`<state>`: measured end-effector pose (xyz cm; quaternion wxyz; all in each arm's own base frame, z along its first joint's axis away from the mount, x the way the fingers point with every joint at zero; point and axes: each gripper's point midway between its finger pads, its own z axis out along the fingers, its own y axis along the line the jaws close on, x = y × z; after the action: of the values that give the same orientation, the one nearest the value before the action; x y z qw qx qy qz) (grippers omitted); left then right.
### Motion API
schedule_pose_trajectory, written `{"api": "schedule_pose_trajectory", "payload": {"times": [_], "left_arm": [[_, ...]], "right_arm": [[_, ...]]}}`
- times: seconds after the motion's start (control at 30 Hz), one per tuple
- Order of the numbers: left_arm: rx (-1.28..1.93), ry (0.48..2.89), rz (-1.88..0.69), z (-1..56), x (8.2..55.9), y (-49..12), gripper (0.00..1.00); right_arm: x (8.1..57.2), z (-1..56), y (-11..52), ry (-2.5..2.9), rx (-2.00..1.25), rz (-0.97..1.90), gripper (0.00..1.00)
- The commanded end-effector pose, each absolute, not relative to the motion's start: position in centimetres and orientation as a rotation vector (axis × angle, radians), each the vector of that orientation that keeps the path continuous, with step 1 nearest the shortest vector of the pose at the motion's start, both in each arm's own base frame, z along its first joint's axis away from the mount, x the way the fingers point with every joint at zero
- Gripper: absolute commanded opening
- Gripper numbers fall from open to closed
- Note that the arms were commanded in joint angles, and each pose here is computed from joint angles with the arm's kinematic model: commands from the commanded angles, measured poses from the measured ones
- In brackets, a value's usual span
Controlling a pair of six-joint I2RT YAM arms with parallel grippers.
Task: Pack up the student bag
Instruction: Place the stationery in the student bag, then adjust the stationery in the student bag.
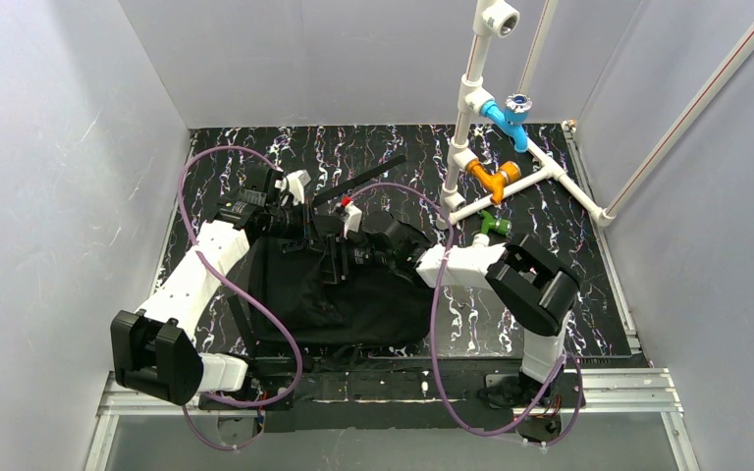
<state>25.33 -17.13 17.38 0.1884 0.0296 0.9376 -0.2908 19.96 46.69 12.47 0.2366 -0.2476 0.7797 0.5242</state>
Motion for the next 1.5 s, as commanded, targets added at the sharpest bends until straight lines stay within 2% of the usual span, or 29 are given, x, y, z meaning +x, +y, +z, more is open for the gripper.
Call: {"api": "schedule_pose_trajectory", "payload": {"times": [0.0, 0.2, 0.37, 0.43, 0.5, 0.7, 0.8, 0.93, 1.0, 1.27, 1.47], "left_arm": [[0.096, 2.628, -0.855, 18.6, 23.7, -17.2, 0.00], [0.101, 2.635, -0.857, 18.4, 23.6, -17.2, 0.00], [0.107, 2.640, -0.851, 18.1, 23.7, -17.2, 0.00], [0.109, 2.640, -0.855, 18.1, 23.6, -17.2, 0.00], [0.112, 2.640, -0.858, 18.1, 23.6, -17.2, 0.00], [0.112, 2.642, -0.867, 18.2, 23.5, -17.3, 0.00], [0.110, 2.640, -0.880, 18.3, 23.5, -17.5, 0.00], [0.106, 2.643, -0.862, 18.2, 23.7, -17.3, 0.00], [0.102, 2.645, -0.853, 18.2, 23.7, -17.2, 0.00], [0.099, 2.672, -0.823, 17.2, 23.7, -16.9, 0.00], [0.101, 2.660, -0.786, 17.4, 23.9, -16.5, 0.00]], "right_arm": [[21.7, 17.8, 48.1, 1.934, -0.485, 1.657, 0.63], [21.5, 17.0, 45.0, 1.997, -0.500, 1.591, 0.82], [21.6, 15.7, 42.7, 2.084, -0.517, 1.467, 0.81], [21.5, 15.1, 42.3, 2.104, -0.532, 1.427, 0.71], [21.4, 14.7, 42.3, 2.104, -0.552, 1.432, 0.52], [21.1, 12.5, 44.3, 2.132, -0.598, 1.442, 0.31], [19.6, 12.1, 46.4, 2.130, -0.627, 1.513, 0.26], [17.0, 15.3, 50.8, 1.999, -0.652, 1.764, 0.25], [17.0, 16.0, 51.3, 1.976, -0.648, 1.798, 0.25], [19.5, 11.6, 44.4, 2.187, -0.697, 1.318, 0.38], [19.5, 11.7, 41.5, 2.198, -0.697, 1.261, 0.46]]}}
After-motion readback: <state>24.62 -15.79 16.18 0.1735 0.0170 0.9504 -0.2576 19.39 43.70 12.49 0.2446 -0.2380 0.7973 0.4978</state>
